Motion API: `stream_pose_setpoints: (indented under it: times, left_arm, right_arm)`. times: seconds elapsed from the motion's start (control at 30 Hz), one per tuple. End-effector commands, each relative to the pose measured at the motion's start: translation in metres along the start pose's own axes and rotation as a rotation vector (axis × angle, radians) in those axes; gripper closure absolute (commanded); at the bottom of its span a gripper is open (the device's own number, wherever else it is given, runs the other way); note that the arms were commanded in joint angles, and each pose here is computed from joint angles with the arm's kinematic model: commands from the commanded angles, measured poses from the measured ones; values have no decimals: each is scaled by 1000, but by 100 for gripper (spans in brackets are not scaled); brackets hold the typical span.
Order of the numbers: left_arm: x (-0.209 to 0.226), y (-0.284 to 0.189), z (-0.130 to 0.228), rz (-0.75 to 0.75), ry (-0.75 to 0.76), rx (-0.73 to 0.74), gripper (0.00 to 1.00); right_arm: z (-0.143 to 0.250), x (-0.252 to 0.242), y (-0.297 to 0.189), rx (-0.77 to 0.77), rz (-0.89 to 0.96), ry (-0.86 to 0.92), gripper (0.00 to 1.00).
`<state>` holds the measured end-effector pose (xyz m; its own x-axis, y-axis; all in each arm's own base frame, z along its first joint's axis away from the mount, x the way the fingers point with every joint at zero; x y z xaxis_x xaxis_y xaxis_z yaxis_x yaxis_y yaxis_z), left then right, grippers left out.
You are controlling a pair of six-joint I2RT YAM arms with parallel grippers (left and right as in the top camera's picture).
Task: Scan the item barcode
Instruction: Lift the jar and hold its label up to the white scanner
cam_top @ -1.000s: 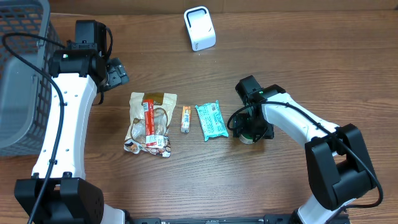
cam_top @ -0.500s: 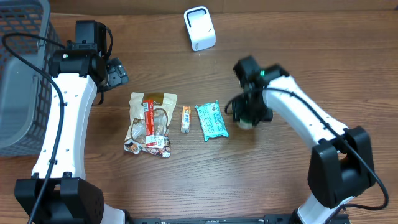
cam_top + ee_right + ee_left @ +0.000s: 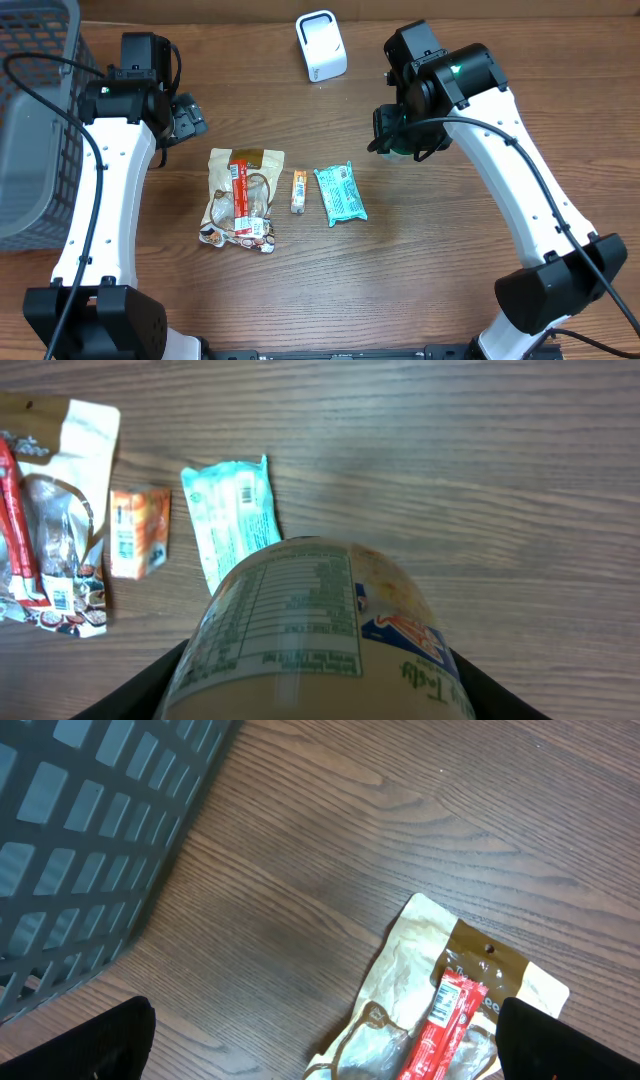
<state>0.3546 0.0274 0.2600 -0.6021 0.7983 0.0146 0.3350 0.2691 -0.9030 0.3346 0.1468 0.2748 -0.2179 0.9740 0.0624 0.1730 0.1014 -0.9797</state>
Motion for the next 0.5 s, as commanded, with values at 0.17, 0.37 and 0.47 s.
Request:
stream_pose_setpoints:
  times: [0.17, 0.37, 0.47]
  left_arm:
    - [0, -6, -3, 15, -10, -15, 0]
    - [0, -6, -3, 15, -10, -15, 0]
    - [0, -6, -3, 15, -10, -15, 0]
  right_arm:
    - [-55, 15, 24, -196, -74, -75, 62]
    - [-120, 24, 45, -476, -75, -113, 62]
    - [-149, 29, 59, -596, -79, -128, 62]
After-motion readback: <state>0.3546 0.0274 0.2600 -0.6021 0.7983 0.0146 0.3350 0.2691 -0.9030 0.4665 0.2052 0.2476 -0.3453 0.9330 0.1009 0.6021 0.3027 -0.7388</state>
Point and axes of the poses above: each gripper's point midway between its finger pads, its own y axis out along the fingers, its own x axis along the line the jaws close on, z = x × y, the point moved 7 cm from there along -y, back along the fingers, and after that the axes turned 7 degrees about -y, right-handed, at the moved point
